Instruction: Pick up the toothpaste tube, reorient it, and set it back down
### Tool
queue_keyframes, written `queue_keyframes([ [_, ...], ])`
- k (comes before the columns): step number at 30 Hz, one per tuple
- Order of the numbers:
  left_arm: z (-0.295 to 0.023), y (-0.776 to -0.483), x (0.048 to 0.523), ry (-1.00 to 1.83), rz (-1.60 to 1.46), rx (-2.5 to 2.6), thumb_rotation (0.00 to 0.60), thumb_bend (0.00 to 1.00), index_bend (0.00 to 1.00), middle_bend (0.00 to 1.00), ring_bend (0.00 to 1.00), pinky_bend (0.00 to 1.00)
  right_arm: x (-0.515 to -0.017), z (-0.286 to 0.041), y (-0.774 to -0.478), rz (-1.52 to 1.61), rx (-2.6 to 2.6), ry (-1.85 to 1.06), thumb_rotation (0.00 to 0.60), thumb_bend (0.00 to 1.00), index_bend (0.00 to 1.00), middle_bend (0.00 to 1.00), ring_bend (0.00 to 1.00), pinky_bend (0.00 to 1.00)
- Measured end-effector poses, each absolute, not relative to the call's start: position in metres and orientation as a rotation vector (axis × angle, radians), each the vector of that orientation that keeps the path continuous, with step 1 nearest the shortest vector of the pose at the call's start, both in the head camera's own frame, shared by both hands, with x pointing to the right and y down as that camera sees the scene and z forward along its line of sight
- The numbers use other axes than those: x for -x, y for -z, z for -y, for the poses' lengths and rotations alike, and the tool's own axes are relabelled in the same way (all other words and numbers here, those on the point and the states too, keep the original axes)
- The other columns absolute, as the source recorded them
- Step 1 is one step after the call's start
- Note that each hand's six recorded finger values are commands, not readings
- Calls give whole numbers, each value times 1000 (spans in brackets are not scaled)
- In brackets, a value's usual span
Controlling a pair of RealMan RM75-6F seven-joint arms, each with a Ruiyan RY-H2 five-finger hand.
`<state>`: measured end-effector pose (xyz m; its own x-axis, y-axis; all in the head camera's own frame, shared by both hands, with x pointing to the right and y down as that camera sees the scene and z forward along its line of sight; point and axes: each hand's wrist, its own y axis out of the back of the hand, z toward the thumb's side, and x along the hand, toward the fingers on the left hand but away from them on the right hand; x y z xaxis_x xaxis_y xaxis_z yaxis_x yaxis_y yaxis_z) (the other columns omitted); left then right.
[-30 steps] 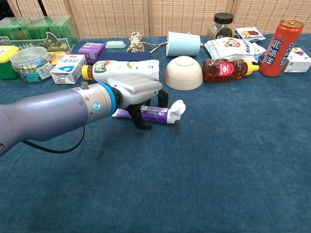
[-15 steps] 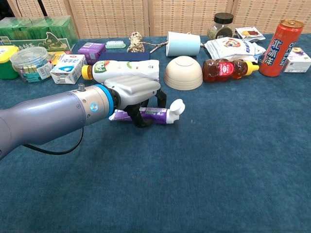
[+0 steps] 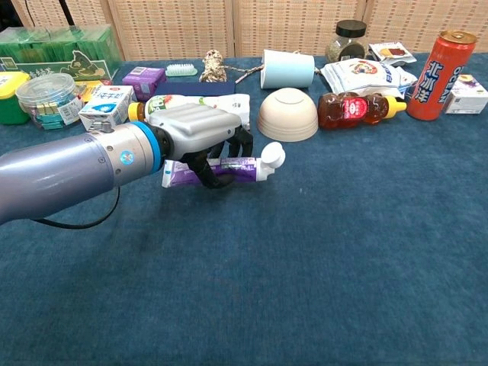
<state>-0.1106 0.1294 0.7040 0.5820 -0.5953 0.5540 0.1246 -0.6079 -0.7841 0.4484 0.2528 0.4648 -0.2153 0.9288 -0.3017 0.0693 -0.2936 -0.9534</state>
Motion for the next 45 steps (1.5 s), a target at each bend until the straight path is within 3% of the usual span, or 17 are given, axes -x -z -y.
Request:
queue_keyframes([
  [16, -107, -674, 153, 1009, -230, 1972, 600, 609, 618, 523, 558, 578, -426, -238, -473, 1211, 1489, -1512, 600, 0, 2, 0, 0, 0],
  [28, -93, -645, 164, 964, -184, 1958, 600, 609, 624, 532, 570, 578, -380, -214, -487, 1200, 1750, -1283, 600, 0, 222, 7, 0, 0],
  [45, -67, -610, 148, 915, -235, 1964, 600, 610, 625, 532, 573, 578, -307, -189, -526, 1104, 2070, -1001, 600, 0, 243, 20, 0, 0],
])
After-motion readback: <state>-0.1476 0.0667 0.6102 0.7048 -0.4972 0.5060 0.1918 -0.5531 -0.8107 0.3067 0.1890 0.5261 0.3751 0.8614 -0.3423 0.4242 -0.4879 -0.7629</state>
